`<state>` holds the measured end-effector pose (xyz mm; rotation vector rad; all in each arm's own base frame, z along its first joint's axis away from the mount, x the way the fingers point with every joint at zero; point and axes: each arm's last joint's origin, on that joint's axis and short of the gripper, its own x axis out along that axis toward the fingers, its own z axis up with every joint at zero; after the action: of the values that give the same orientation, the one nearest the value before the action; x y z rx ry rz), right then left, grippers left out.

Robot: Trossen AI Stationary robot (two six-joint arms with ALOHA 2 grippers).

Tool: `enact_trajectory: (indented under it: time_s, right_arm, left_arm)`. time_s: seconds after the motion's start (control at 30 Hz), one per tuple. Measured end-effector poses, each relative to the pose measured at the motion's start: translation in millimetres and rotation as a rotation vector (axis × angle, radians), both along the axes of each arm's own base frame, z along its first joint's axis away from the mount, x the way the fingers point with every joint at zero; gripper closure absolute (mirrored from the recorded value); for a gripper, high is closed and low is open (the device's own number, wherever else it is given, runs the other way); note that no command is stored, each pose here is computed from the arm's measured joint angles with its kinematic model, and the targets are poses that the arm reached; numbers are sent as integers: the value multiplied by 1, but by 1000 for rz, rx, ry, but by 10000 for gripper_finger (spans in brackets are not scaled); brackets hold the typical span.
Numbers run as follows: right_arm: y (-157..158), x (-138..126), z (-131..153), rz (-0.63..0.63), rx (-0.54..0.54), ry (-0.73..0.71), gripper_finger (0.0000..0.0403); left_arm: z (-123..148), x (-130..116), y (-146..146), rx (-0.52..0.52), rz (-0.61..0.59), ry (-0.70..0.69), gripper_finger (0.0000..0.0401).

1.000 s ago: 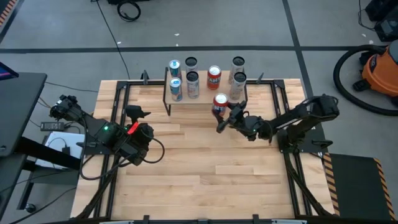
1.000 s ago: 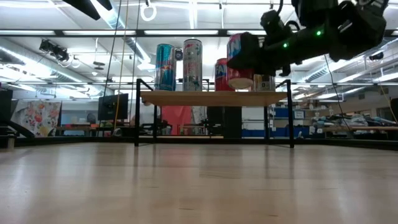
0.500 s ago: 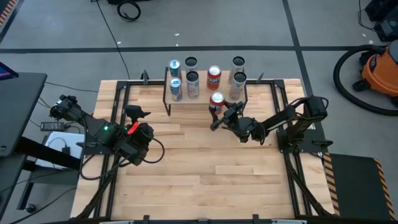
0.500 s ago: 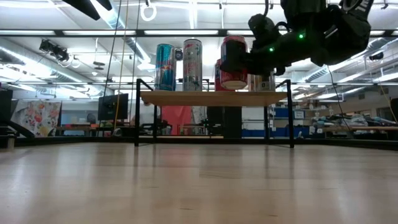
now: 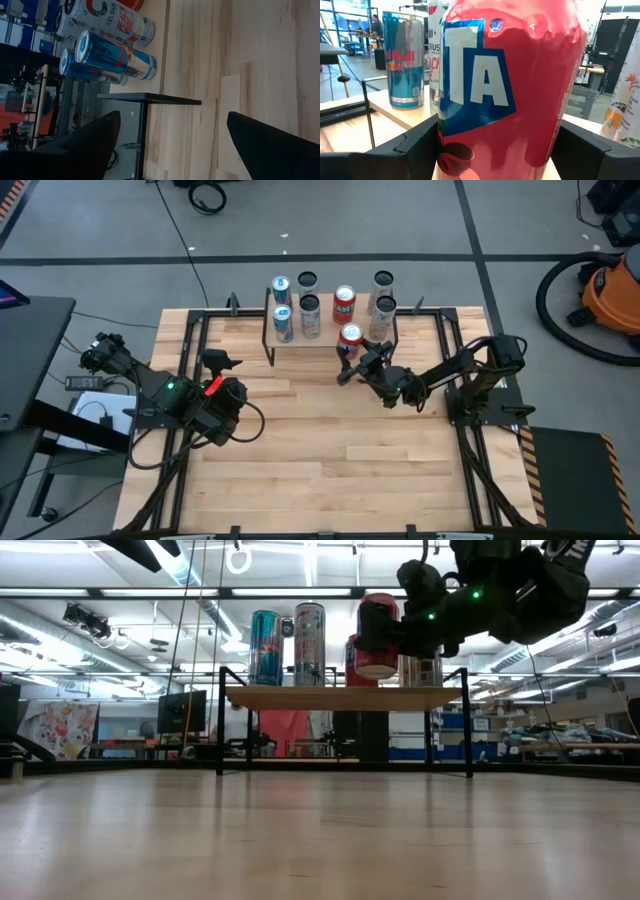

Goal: Place canned beverage on shelf
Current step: Put the orange soda can on the shelf

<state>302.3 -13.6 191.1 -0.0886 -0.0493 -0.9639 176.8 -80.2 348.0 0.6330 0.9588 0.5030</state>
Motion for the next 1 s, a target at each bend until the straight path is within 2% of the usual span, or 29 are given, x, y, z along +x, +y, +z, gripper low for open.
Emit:
enact_trajectory:
  time_s: [0.43, 0.67, 0.87, 1.0]
  right_arm:
    - [-17, 11, 9, -21, -3, 14, 85]
    - [-30, 10, 5, -53, 40, -2, 85]
    - [-43, 10, 0, -8, 100, -24, 83]
    - [-44, 10, 1, -11, 104, -37, 79]
  left_arm:
    - [0, 0, 0, 0, 0, 0, 23]
    - [0, 0, 0, 1, -1, 1, 23]
    - [0, 0, 0, 1, -1, 1, 23]
    - [0, 0, 0, 1, -1, 1, 23]
